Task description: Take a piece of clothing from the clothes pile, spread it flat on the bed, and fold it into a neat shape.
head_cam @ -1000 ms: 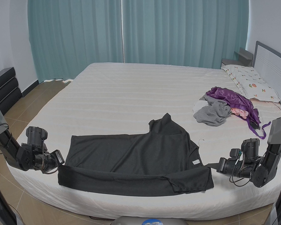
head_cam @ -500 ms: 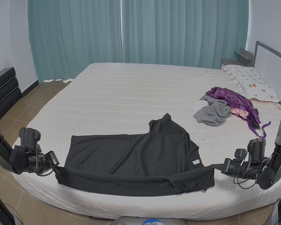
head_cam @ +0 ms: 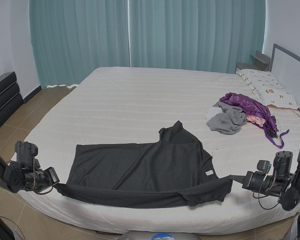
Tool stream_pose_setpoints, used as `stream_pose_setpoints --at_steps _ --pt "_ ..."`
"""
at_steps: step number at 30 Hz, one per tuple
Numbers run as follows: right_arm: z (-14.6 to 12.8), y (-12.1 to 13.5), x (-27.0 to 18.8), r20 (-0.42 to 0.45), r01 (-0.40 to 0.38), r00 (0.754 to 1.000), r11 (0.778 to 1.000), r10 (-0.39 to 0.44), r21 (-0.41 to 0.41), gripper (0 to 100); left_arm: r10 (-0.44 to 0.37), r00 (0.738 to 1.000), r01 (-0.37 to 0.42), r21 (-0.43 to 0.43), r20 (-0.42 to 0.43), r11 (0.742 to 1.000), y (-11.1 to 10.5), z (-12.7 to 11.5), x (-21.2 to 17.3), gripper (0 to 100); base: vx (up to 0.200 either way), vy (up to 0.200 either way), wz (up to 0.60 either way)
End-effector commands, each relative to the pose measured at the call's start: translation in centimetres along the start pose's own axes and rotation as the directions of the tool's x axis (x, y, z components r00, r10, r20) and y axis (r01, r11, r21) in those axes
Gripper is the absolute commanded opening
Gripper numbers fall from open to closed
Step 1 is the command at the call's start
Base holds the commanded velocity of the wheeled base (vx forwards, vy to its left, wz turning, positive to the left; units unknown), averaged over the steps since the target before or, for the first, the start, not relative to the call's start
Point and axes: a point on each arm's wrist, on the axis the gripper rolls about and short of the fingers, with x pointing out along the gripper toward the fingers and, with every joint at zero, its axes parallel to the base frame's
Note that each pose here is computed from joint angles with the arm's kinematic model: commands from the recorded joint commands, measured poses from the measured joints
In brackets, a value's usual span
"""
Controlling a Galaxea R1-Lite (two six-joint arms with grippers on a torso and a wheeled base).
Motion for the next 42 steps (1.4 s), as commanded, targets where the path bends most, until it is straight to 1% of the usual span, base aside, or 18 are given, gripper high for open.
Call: stream_pose_setpoints --at_steps 1,2,4,6,8,12,14,17,20,22,25,29,33,37,38,42 --pt "-0.6 0.0 -0.9 0.000 0.004 1.000 1.000 -0.004 0.018 0 -0.002 1.000 0.002 -0.001 0.003 1.000 0.3 -0.5 -0.8 0 0.000 0.000 0.00" --pt "-0.1 0.2 -1.2 0.033 -0.004 0.999 0.999 0.002 0.052 0 0.005 1.000 -0.005 -0.001 -0.009 1.000 0.5 -0.9 -0.9 0 0.000 0.000 0.00" --pt "0.2 0.3 -1.6 0.053 -0.009 0.999 0.998 0.005 0.065 0 0.009 1.000 -0.009 -0.002 -0.018 1.000 0.7 -1.2 -0.9 0 0.000 0.000 0.00" --pt "0.1 0.4 -1.7 0.044 -0.008 0.999 0.998 0.005 0.065 0 0.010 1.000 -0.010 -0.002 -0.020 1.000 0.7 -1.3 -1.0 0 0.000 0.000 0.00" --pt "-0.3 0.8 -1.8 0.007 -0.005 1.000 0.998 0.004 0.061 0 0.019 0.999 -0.019 -0.006 -0.035 1.000 0.9 -1.5 -0.8 0 0.000 0.000 0.00" --pt "-0.9 1.8 -1.9 -0.038 -0.021 0.999 0.999 0.023 0.046 0 0.030 0.998 -0.030 -0.004 -0.050 1.000 1.2 -1.9 -0.8 0 0.000 0.000 0.00" --pt "-1.0 2.4 -2.2 -0.041 -0.038 0.998 0.999 0.040 0.033 0 0.031 0.998 -0.031 0.000 -0.051 1.000 1.2 -2.1 -0.9 0 0.000 0.000 0.00" --pt "-0.7 3.0 -2.8 -0.020 -0.051 0.998 0.999 0.052 0.019 0 0.033 0.998 -0.033 -0.001 -0.046 0.999 1.2 -2.1 -1.0 0 0.000 0.000 0.00" --pt "-0.8 3.1 -3.4 -0.029 -0.037 0.999 0.999 0.038 0.023 0 0.038 0.998 -0.038 -0.003 -0.052 0.999 1.3 -2.2 -0.9 0 0.000 0.000 0.00" --pt "-1.0 2.9 -3.3 -0.048 -0.023 0.999 0.999 0.024 0.029 0 0.036 0.998 -0.037 -0.005 -0.048 0.999 1.3 -2.0 -0.8 0 0.000 0.000 0.00" --pt "-1.0 2.5 -2.9 -0.053 -0.008 0.999 0.999 0.010 0.037 0 0.043 0.998 -0.044 -0.016 -0.055 0.999 1.3 -1.7 -0.1 0 0.000 0.000 0.00" --pt "0.1 1.5 -1.3 -0.034 0.016 0.999 0.998 -0.014 0.055 0 0.054 0.997 -0.056 -0.036 -0.052 0.998 1.1 -0.4 1.7 0 0.000 0.000 0.00" --pt "0.6 0.3 0.8 -0.047 0.037 0.998 0.997 -0.034 0.071 0 0.057 0.997 -0.059 -0.045 -0.059 0.997 0.9 0.2 3.0 0 0.000 0.000 0.00" --pt "0.8 -0.2 1.9 -0.055 0.041 0.998 0.996 -0.037 0.074 0 0.057 0.996 -0.059 -0.042 -0.066 0.997 0.8 0.4 3.7 0 0.000 0.000 0.00" --pt "0.9 -0.6 3.2 -0.067 0.043 0.997 0.996 -0.038 0.075 0 0.059 0.995 -0.062 -0.038 -0.075 0.997 0.6 0.6 4.6 0 0.000 0.000 0.00" --pt "1.4 -1.3 4.9 -0.060 0.045 0.997 0.996 -0.040 0.074 0 0.065 0.995 -0.068 -0.036 -0.077 0.997 0.4 1.2 6.1 0 0.000 0.000 0.00"
